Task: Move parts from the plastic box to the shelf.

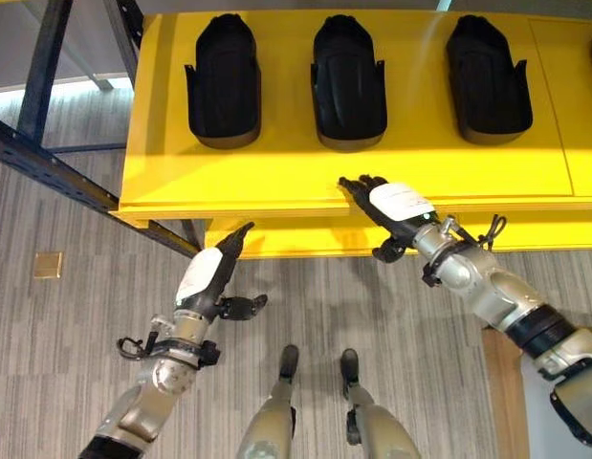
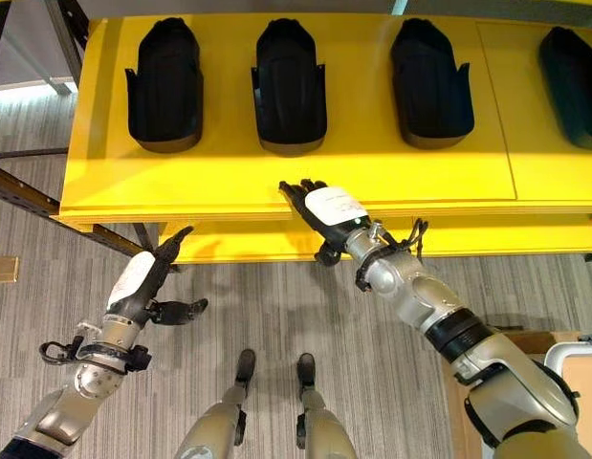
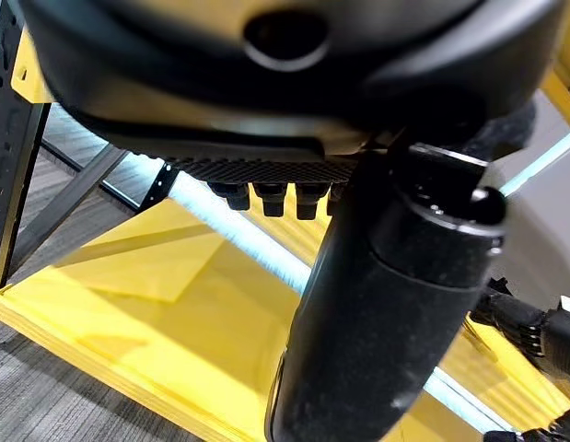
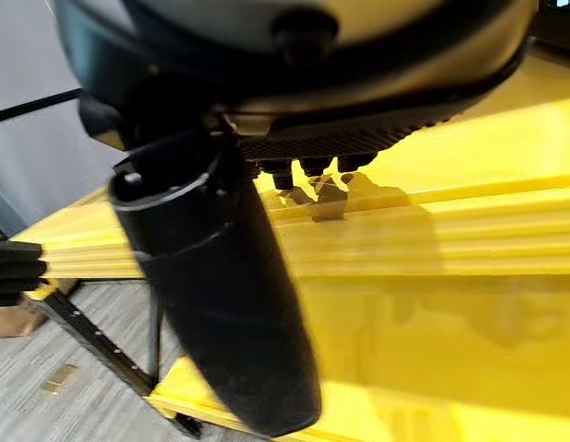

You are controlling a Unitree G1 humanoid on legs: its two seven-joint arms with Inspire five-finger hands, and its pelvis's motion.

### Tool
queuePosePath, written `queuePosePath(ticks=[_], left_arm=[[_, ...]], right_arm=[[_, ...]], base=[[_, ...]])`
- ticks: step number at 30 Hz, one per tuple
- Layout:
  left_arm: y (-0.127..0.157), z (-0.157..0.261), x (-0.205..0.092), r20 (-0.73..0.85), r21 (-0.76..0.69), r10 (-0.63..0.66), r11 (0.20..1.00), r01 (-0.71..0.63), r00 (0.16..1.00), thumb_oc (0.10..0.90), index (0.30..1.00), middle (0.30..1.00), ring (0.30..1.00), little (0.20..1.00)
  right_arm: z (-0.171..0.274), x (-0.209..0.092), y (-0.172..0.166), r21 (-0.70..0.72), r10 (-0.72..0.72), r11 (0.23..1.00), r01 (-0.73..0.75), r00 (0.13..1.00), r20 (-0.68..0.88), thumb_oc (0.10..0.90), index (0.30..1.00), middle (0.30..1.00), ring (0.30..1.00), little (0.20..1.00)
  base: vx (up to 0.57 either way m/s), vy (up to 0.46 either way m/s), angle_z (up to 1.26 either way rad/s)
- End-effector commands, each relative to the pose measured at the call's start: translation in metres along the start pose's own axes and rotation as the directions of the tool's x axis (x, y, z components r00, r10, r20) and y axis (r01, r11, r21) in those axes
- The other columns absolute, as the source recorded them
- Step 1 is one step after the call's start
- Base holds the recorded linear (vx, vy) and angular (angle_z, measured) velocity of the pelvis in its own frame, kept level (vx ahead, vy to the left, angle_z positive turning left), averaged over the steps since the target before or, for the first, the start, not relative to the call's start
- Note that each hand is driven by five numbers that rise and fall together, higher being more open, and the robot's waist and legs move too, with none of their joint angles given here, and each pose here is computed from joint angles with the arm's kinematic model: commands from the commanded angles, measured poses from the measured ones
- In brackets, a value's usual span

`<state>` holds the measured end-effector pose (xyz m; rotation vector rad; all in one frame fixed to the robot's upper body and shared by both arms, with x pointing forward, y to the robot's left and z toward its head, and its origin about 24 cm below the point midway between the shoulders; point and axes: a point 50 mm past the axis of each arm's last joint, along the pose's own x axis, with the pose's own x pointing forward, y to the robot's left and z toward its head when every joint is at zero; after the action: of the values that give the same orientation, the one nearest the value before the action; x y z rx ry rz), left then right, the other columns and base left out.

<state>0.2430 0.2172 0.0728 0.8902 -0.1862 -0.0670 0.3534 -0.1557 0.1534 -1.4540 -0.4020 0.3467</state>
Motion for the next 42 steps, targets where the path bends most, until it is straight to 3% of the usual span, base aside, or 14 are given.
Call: queuePosePath(ticks=[1, 19, 42], left_arm=[[0.028, 0.030, 0.007, 0.183, -0.009, 0.113, 0.993, -0.113, 0.977, 0.900, 1.000, 1.000, 1.000, 1.000], [0.036, 0.034, 0.007, 0.195, -0.023, 0.170, 0.985, -0.169, 0.966, 0.900, 1.000, 1.000, 1.000, 1.000], [0.040, 0.037, 0.010, 0.201, -0.036, 0.214, 0.977, -0.211, 0.956, 0.900, 1.000, 1.000, 1.000, 1.000]], right_arm=[[0.022, 0.024, -0.051, -0.048, -0.194, 0.979, 0.200, 0.976, 0.101, 0.900, 1.000, 1.000, 1.000, 1.000], [-0.005, 0.038, -0.057, -0.047, -0.198, 0.980, 0.195, 0.978, -0.065, 0.900, 1.000, 1.000, 1.000, 1.000], [-0.002, 0.034, -0.069, -0.041, -0.257, 0.966, 0.255, 0.965, -0.046, 0.900, 1.000, 1.000, 1.000, 1.000]], base=[[0.00, 0.000, 0.00], [0.00, 0.002, 0.02], [0.00, 0.000, 0.00]])
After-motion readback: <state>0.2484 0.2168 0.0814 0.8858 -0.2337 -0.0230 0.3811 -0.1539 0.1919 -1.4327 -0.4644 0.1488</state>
